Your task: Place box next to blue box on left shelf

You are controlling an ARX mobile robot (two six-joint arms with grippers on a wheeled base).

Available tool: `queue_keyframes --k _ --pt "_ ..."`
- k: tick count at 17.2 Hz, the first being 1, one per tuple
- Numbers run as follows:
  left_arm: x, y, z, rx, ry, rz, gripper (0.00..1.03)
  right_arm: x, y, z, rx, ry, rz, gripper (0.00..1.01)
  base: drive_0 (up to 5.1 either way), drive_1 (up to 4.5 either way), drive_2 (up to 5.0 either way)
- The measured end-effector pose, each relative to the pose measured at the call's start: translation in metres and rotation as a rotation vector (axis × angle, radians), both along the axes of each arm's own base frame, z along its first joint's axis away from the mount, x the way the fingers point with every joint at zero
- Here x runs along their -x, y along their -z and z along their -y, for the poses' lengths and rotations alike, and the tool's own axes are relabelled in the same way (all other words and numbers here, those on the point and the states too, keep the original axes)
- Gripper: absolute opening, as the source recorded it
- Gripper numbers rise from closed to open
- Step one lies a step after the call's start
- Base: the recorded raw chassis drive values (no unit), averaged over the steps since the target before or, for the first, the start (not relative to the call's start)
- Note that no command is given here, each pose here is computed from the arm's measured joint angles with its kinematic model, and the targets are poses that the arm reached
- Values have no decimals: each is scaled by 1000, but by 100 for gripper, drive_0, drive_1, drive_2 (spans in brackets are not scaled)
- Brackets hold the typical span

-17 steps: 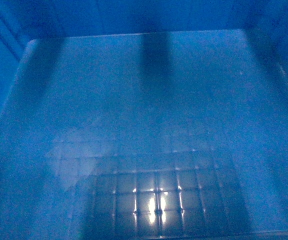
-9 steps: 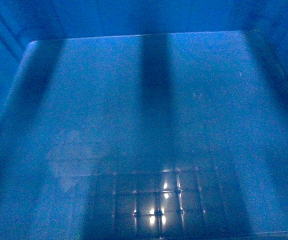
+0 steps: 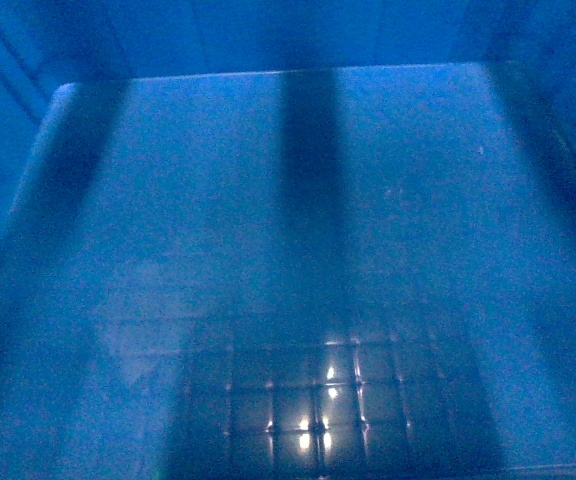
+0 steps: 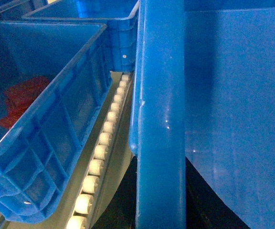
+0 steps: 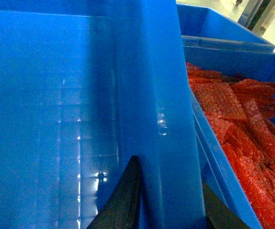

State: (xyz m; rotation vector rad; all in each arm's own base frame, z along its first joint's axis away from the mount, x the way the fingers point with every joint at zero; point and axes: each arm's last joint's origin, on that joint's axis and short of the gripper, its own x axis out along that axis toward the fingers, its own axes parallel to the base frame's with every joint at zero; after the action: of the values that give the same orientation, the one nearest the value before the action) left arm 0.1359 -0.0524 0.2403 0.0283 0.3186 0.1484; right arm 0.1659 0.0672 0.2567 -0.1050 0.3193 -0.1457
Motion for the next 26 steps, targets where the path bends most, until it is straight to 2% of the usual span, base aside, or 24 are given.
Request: queue_keyframes --k 26 --pt "0 0 0 0 0 0 12 0 0 0 0 0 0 16 0 0 0"
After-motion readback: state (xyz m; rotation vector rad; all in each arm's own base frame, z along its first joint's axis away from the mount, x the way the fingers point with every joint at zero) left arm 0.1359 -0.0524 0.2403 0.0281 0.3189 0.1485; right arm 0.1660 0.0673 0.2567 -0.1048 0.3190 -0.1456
